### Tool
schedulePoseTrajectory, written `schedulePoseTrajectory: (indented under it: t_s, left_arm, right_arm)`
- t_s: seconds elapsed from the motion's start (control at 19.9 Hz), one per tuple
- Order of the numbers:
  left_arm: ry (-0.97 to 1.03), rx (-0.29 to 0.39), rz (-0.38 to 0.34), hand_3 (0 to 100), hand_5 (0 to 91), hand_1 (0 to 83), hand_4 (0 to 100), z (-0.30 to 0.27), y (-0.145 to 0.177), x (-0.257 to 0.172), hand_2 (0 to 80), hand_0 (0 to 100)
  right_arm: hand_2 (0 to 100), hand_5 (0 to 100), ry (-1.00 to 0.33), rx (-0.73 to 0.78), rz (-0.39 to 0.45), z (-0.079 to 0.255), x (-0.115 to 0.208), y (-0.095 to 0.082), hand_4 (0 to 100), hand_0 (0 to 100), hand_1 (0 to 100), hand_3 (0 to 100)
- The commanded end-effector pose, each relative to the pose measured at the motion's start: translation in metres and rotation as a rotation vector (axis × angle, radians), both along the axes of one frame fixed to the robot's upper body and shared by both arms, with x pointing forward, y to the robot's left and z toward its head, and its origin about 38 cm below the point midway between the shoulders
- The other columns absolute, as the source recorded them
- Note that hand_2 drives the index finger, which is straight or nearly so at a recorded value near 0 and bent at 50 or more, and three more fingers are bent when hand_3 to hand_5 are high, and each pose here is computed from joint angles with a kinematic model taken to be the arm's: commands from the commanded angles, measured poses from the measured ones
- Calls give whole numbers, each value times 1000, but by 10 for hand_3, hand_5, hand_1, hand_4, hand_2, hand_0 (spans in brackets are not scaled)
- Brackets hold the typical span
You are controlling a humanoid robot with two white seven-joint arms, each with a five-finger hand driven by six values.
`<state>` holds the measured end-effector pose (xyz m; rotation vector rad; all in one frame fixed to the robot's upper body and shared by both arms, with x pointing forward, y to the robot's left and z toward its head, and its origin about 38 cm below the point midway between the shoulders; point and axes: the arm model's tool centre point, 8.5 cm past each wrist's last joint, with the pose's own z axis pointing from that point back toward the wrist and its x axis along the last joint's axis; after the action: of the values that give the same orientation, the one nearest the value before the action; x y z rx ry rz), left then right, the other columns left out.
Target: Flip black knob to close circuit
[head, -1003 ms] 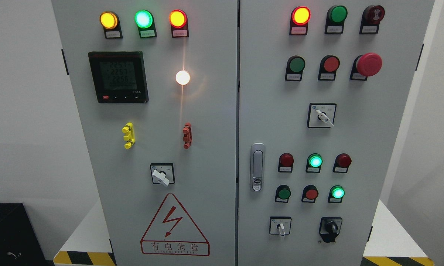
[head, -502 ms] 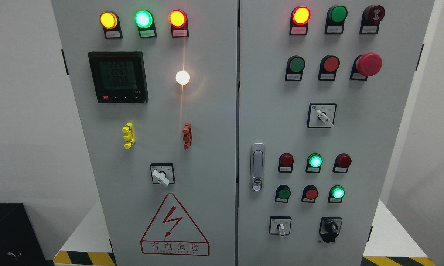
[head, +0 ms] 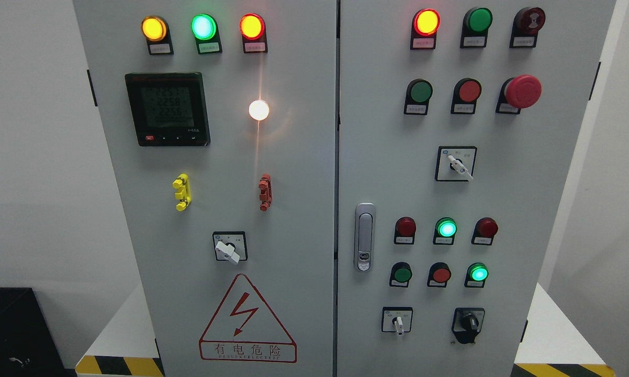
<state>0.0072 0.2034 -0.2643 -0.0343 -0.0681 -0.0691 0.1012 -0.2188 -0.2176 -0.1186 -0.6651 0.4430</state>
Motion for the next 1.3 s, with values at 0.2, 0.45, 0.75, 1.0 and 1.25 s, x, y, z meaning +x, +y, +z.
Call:
schedulePoseTrajectory:
  t_s: [0.2, 0.45, 0.75, 1.0, 1.25]
  left_arm:
    - [-2, -3, 2, 0, 0, 556, 0, 0, -1, -6, 0, 120]
    - [-2, -3, 2, 0, 0, 556, 0, 0, -1, -6, 0, 120]
    - [-2, -3, 2, 0, 0, 556, 0, 0, -1, -6, 0, 120]
    - [-2, -2, 2, 0, 0, 556, 0, 0, 0, -6, 0, 120]
    - [-2, -2, 2, 0, 0, 556, 0, 0, 0, -6, 0, 120]
  right_arm:
    - [800, 804, -379, -253, 221, 84, 93, -2, 787, 0, 0, 905]
    - [832, 835, -469, -379, 297, 110, 110, -5, 811, 3, 0, 935]
    - [856, 867, -571, -458, 326, 143, 127, -7, 838, 9, 0, 979]
    - [863, 881, -626, -516, 294, 161, 137, -11, 848, 0, 0, 1000]
    - [863, 887, -653, -564, 243, 178, 146, -18, 852, 0, 0, 1000]
